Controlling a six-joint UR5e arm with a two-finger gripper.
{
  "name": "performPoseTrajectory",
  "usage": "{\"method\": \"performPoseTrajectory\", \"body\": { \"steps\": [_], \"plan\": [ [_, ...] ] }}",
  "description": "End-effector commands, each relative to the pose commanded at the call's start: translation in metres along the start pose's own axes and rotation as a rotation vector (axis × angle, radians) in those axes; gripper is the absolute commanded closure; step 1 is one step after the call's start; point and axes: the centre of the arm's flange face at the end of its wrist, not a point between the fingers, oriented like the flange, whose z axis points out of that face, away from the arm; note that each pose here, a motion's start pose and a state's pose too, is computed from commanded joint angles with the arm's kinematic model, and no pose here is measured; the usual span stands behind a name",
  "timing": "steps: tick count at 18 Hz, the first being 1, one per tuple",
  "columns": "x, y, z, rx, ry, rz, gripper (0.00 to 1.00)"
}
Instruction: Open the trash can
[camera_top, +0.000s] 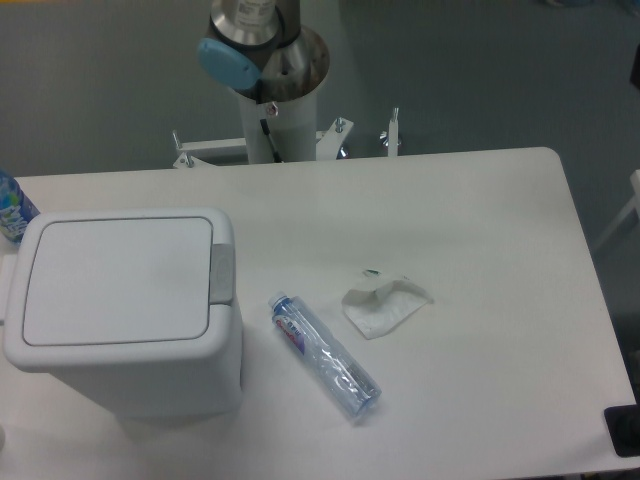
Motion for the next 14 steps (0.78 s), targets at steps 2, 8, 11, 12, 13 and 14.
{"method": "performPoseTrajectory", "body": {
  "steps": [2, 8, 11, 12, 13, 14],
  "plan": [
    [0.016, -0.007, 0.001, 0.004, 0.012, -0.023, 0.0],
    [0.093, -0.041, -0.016, 0.041, 0.045, -0.168, 0.0],
    [0.123, -0.055, -0.025, 0.084, 0.132, -0.216, 0.0],
    [0.127, -0.055, -0.025, 0.086, 0.148, -0.233, 0.0],
    [0.129, -0.054, -0.028, 0.088, 0.15, -0.242, 0.0],
    [0.133, -0.052, -0.04, 0.104, 0.155, -0.247, 0.0]
  ]
}}
